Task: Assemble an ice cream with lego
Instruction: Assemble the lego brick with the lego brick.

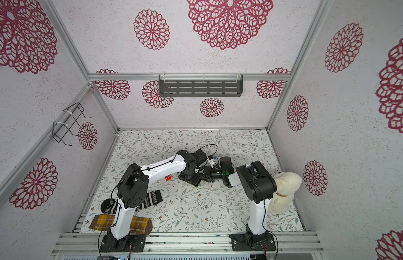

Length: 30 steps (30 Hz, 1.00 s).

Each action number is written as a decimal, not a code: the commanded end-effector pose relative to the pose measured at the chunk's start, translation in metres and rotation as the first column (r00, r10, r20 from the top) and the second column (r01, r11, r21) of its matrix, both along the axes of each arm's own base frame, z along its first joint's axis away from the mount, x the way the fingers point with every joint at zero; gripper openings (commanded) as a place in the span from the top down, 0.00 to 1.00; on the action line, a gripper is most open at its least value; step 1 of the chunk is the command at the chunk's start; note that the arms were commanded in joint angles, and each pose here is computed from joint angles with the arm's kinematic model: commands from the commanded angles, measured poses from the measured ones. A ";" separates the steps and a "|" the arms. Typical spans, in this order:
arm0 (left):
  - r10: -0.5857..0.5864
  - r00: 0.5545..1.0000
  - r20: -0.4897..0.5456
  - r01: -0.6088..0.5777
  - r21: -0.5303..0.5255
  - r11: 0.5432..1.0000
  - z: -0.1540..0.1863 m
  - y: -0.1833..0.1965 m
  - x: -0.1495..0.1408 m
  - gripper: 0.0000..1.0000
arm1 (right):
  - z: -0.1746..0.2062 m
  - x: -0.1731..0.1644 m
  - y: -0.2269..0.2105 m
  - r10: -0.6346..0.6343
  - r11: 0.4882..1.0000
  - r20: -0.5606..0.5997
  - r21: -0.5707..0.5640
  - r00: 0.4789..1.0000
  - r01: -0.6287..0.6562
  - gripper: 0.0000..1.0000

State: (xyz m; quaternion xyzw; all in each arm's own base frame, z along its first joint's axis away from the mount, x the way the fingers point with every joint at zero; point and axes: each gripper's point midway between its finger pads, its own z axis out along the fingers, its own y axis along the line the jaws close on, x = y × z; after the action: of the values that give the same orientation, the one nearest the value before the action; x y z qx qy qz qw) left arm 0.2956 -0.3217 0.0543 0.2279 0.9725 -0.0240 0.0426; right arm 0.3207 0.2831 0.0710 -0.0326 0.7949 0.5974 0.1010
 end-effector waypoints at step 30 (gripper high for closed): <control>0.157 0.959 0.238 -0.086 -0.283 0.955 0.121 0.009 0.028 0.08 | -0.011 -0.004 -0.009 -0.043 0.996 0.028 -0.075 0.999 0.045 0.23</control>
State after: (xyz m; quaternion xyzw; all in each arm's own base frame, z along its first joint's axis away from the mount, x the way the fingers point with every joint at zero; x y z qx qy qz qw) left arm 0.3096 -0.3211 0.1637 0.1954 0.9592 -0.1087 0.1729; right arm 0.3214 0.2777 0.0621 -0.0261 0.8071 0.5786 0.1143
